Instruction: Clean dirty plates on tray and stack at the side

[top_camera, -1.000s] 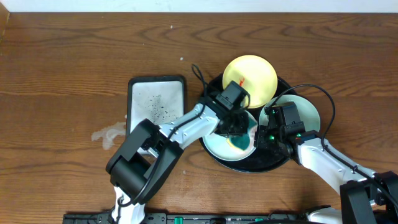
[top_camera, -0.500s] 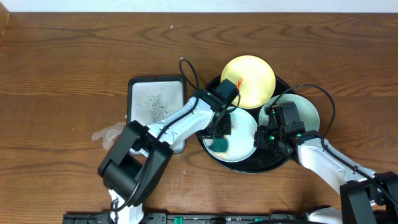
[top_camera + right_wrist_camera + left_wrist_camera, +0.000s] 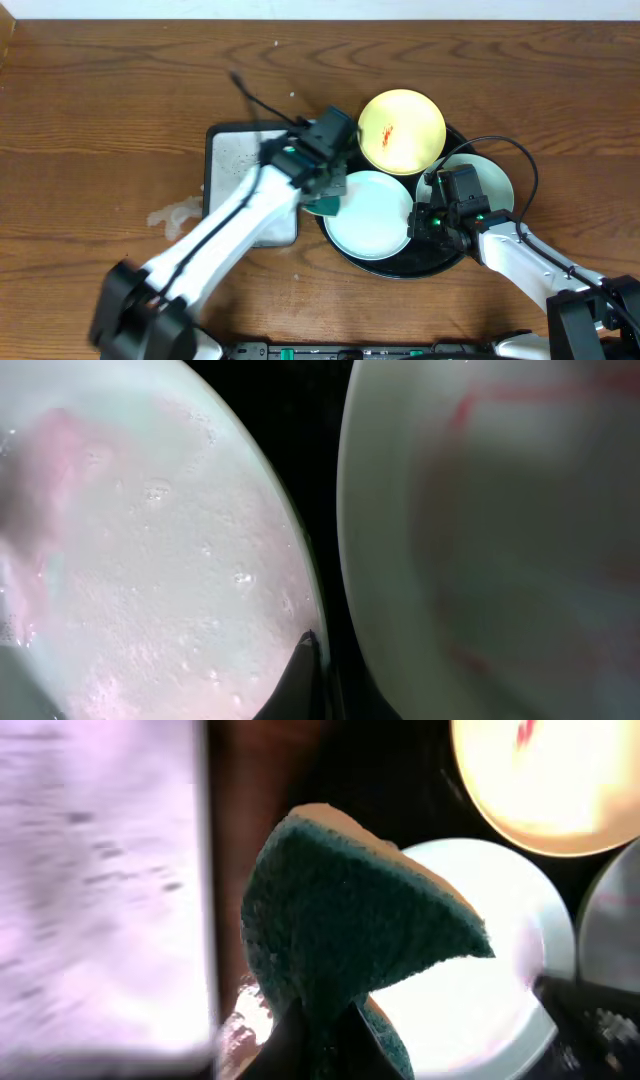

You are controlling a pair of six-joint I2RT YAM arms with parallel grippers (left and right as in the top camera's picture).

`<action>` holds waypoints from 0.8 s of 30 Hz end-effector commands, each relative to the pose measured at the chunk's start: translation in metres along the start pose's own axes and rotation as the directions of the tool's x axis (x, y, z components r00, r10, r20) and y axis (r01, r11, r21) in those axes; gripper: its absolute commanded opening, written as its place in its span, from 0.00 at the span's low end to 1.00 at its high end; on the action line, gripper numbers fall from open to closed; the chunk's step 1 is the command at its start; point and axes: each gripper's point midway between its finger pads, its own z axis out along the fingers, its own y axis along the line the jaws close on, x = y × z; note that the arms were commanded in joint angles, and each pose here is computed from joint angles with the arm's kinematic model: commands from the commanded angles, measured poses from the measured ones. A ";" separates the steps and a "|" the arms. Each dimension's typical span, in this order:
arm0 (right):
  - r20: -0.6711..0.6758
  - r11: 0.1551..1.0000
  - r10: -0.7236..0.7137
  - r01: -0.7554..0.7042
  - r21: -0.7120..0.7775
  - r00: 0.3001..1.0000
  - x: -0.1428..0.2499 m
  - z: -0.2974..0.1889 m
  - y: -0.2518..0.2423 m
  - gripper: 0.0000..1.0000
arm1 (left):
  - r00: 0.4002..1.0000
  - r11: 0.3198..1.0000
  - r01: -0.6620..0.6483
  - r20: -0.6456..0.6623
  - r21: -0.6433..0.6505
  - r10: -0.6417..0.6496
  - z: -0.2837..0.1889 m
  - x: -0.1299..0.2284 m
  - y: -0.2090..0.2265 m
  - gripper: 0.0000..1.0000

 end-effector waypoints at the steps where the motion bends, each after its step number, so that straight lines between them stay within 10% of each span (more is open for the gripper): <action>1: -0.063 0.993 0.012 -0.005 0.116 0.998 0.021 0.007 -0.027 0.01 | 0.998 0.999 0.037 0.057 -0.039 -0.035 -0.030 -0.019 0.041 0.07; 14: 0.015 0.955 -0.147 0.138 0.262 0.989 -0.033 -0.069 -0.007 0.01 | 0.984 0.980 0.165 -0.049 -0.113 -0.172 0.007 -0.015 0.145 0.08; 24: 0.137 0.832 -0.383 0.277 0.480 0.913 -0.059 -0.136 0.024 0.01 | 0.985 0.985 0.173 0.009 -0.021 -0.172 -0.021 -0.021 0.137 0.50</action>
